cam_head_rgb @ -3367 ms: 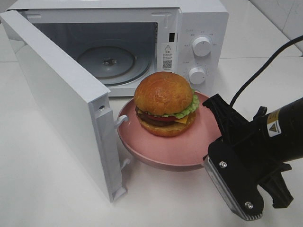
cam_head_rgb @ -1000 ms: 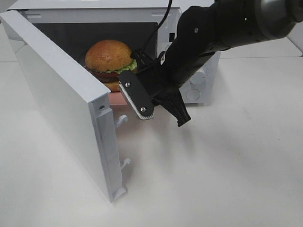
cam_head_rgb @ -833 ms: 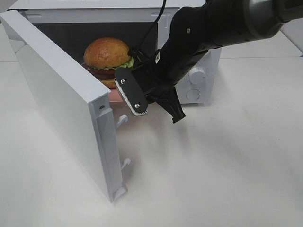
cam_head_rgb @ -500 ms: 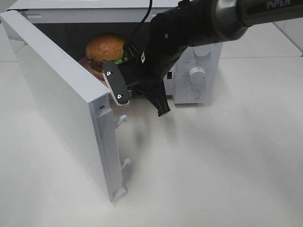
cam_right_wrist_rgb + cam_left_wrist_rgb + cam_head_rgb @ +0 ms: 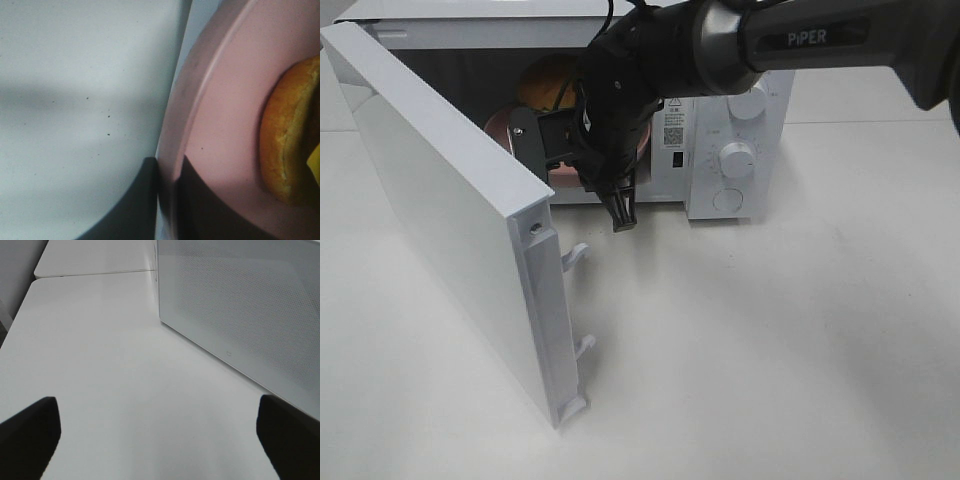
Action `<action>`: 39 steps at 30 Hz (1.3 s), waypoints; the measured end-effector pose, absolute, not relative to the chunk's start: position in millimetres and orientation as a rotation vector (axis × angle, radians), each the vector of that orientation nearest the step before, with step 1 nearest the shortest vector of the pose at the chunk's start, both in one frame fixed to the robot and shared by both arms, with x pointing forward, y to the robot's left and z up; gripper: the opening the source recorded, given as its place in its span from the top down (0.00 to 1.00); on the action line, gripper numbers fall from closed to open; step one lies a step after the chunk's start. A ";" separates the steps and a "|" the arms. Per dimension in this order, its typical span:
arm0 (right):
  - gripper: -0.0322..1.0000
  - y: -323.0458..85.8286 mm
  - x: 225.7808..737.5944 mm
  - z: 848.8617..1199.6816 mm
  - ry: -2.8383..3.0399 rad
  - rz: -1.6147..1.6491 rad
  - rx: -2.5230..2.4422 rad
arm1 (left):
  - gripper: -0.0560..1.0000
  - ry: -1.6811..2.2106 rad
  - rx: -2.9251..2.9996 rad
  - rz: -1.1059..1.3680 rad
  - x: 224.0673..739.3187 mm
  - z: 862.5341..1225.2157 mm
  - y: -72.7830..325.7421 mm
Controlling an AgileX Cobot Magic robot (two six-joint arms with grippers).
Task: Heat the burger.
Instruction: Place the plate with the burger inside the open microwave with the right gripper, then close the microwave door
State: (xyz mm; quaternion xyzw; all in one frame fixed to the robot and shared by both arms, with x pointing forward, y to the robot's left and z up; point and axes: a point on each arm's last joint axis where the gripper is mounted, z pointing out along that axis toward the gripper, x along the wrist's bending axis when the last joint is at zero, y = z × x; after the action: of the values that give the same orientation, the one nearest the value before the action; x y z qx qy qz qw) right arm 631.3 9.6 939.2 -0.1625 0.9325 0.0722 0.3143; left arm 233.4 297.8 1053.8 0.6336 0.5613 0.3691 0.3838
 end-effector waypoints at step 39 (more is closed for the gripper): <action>0.53 18.2 655.3 921.3 2.478 0.172 -0.229 | 0.01 1.431 1.615 0.941 233.4 1053.8 297.8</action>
State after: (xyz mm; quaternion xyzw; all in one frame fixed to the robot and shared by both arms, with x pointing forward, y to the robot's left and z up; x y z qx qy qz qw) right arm 655.3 18.2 921.3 -0.0870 0.9418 0.0655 0.3179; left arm 233.4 297.8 1053.8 0.6336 0.5613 0.3691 0.3838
